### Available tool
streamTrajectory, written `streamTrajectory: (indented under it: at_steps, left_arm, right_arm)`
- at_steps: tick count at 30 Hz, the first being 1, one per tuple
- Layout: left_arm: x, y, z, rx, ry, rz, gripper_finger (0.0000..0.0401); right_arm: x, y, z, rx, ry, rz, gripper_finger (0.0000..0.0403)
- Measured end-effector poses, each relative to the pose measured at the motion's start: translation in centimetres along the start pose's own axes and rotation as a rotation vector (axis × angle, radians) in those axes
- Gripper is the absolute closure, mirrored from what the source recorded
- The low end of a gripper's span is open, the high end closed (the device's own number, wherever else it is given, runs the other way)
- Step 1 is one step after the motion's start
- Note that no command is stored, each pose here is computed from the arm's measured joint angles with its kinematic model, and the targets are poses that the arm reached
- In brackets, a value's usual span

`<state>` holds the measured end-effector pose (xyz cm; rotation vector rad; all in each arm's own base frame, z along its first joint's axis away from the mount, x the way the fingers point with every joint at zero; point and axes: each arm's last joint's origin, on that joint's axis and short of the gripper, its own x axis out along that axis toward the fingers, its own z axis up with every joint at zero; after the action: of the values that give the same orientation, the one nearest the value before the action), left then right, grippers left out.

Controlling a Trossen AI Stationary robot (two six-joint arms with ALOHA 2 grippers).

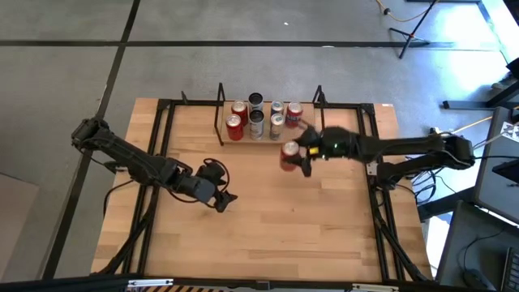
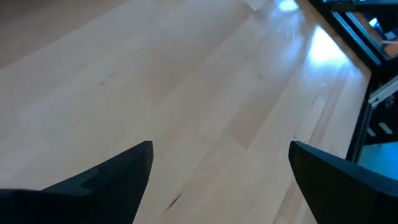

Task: Place canned beverage on shelf
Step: Put the orange soda can on the shelf and align it with the other orange soda can

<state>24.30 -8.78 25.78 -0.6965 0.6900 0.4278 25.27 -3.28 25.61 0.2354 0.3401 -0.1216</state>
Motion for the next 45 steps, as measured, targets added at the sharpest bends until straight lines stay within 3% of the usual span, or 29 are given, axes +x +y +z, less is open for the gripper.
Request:
streamTrajectory:
  at_steps: [3, 7, 14, 21, 29, 35, 38, 45]
  left_arm:
    - [0.1, -0.1, 0.2, -0.011, -0.010, -0.010, 0.0036]
    - [0.1, 0.0, 0.4, -0.014, -0.011, -0.009, 0.0036]
    - [0.2, 0.1, 0.6, -0.026, -0.029, -0.002, 0.0036]
    - [0.2, -0.3, 0.9, -0.045, -0.053, -0.037, 0.0036]
    - [0.2, -0.3, 0.7, -0.045, -0.013, -0.060, 0.0036]
    - [0.2, -0.4, 0.7, -0.044, -0.002, -0.065, 0.0036]
    - [0.2, -0.3, 0.7, -0.044, 0.001, -0.065, 0.0036]
    - [0.2, -0.4, 0.7, -0.044, 0.015, -0.073, 0.0036]
  right_arm:
    - [1.0, 0.9, -2.1, -0.013, 0.002, 0.012, 0.0126]
    - [2.3, 2.0, -5.1, -0.032, 0.107, 0.008, 0.0126]
    - [4.3, 3.6, -7.9, -0.092, 0.215, 0.070, 0.0105]
    - [5.5, 4.0, -8.8, -0.125, 0.208, 0.074, 0.0118]
    - [5.4, 3.9, -9.5, -0.123, 0.274, 0.097, 0.0047]
    - [4.6, 3.9, -8.9, -0.123, 0.332, 0.099, 0.0027]
    - [4.1, 4.4, -6.9, -0.126, 0.370, 0.087, 0.0027]
    - [4.1, 5.3, -3.0, -0.077, 0.502, -0.060, 0.0027]
